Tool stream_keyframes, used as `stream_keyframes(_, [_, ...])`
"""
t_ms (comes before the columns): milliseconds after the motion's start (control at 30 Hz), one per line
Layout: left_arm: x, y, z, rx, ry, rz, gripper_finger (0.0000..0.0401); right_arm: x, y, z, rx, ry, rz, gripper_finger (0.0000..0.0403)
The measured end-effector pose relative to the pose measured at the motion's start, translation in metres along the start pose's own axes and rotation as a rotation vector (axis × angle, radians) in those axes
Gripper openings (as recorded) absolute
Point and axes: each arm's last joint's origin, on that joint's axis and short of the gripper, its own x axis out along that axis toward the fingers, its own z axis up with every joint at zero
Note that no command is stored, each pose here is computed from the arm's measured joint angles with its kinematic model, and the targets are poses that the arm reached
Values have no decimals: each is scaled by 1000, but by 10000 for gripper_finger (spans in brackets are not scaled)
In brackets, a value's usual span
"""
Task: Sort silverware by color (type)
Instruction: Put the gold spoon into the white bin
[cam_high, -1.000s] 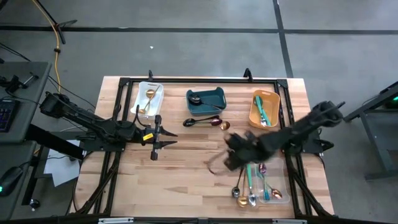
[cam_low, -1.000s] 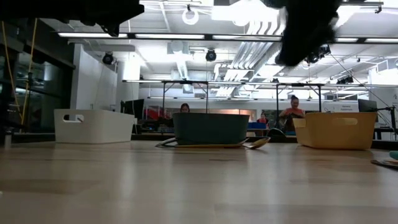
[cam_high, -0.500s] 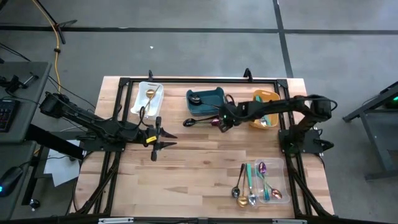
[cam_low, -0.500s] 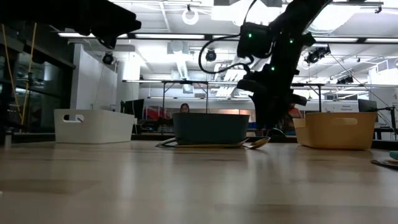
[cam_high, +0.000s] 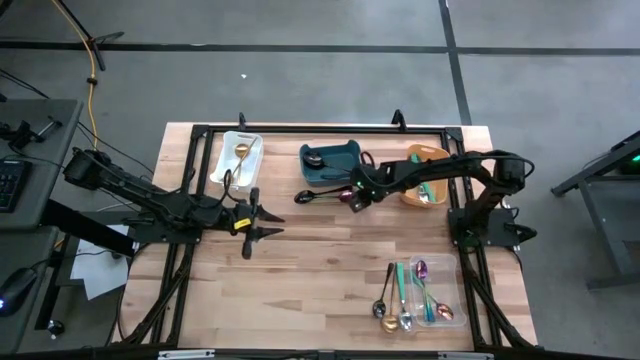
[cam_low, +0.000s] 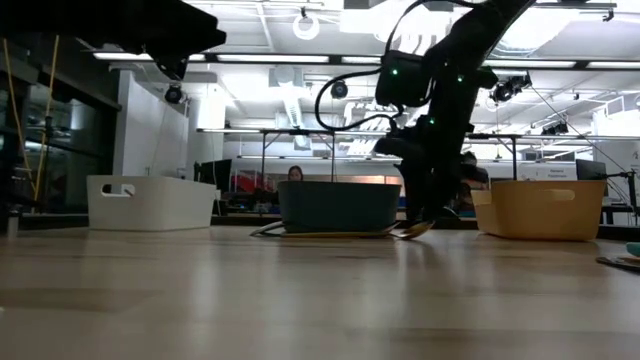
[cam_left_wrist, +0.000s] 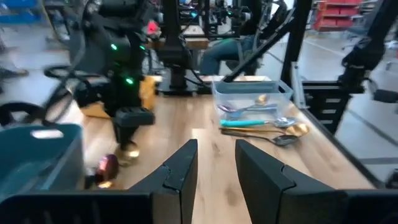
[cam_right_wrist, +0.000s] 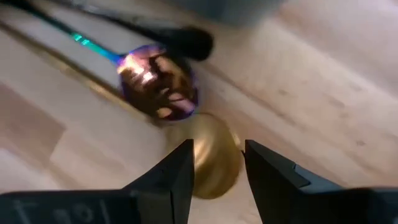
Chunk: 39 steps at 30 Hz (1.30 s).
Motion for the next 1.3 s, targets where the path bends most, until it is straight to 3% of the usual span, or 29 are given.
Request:
stream_keyframes(267, [0,-5,-1,-75,27,-154,99,1,-3,-2,16,26,-36,136])
stream_keyframes(767, [-2,-5,2,-78,4,-174,99,24,5,-3,23,85,27,133])
stream_keyframes(900, [-3,-5,2,-77,3,-174,99,23,8,-8,-7,95,35,95])
stream_keyframes(1033, [-5,-4,4,-79,-7,-175,99,21,16,-14,-78,110,64,20])
stream_keyframes(1300, [-15,-1,8,-78,2,-172,99,-10,28,-41,-178,160,106,5])
